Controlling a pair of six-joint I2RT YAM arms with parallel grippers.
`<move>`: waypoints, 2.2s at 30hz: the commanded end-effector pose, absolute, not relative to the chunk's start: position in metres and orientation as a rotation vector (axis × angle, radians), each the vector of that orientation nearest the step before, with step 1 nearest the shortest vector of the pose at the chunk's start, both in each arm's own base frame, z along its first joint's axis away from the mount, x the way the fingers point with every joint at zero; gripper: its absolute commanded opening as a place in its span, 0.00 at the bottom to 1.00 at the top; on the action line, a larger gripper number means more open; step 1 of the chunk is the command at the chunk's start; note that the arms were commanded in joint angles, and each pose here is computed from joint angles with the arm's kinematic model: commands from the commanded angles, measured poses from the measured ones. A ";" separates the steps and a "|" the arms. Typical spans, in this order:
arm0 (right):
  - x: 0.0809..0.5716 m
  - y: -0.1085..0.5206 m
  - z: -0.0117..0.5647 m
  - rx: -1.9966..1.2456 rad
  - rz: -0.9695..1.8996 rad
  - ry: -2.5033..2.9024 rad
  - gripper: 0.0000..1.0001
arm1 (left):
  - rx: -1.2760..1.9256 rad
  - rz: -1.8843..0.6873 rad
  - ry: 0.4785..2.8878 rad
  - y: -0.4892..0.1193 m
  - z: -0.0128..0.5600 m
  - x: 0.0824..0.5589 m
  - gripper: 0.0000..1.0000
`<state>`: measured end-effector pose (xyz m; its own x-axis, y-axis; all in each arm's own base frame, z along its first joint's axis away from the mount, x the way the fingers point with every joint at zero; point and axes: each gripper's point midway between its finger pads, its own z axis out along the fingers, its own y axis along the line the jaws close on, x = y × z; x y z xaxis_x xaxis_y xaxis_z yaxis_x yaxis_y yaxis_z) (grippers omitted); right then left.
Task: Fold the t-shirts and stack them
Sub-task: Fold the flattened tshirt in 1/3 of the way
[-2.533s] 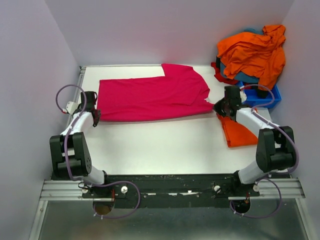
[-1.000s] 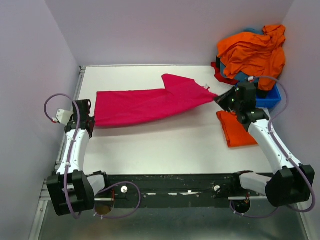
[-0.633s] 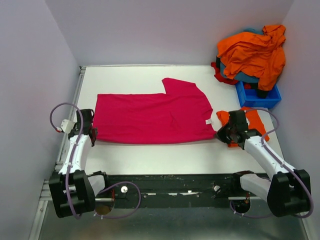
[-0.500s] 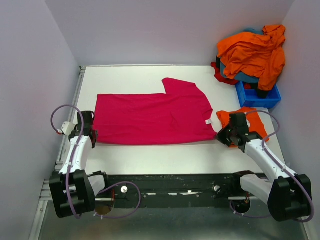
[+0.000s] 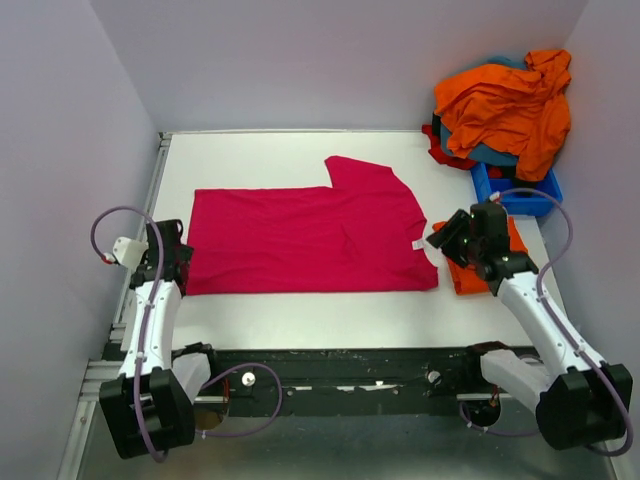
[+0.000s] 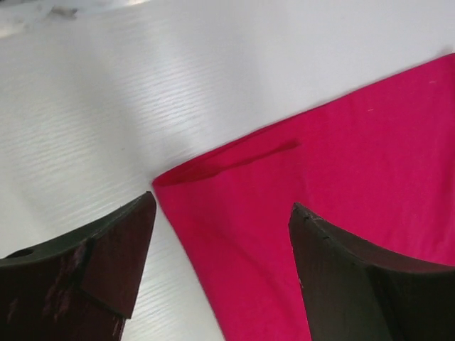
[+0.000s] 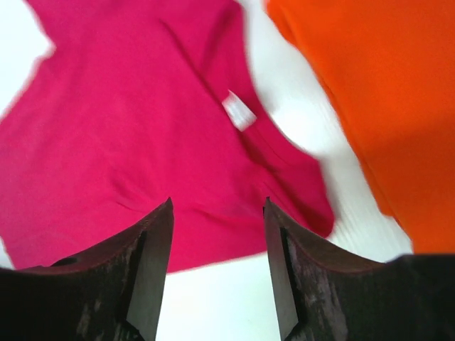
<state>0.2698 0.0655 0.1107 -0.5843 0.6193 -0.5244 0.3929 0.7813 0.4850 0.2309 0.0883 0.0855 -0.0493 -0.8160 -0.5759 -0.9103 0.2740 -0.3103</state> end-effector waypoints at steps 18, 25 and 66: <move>0.504 0.102 0.169 0.209 0.344 2.250 0.54 | -1.078 -0.055 1.918 0.097 0.148 0.410 0.88; 0.529 0.116 0.132 0.182 0.350 2.457 0.43 | -1.089 -0.100 1.993 0.088 0.129 0.430 0.87; 0.221 0.059 0.012 0.853 0.048 2.590 0.34 | -1.340 0.001 2.048 0.041 0.073 0.257 0.70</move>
<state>0.2313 0.0710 0.0212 -0.7471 0.5482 -0.3759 0.5027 0.8360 0.2202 0.2604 0.0368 0.0732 -0.2453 -0.8132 -0.5278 -0.7935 0.4812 -0.3726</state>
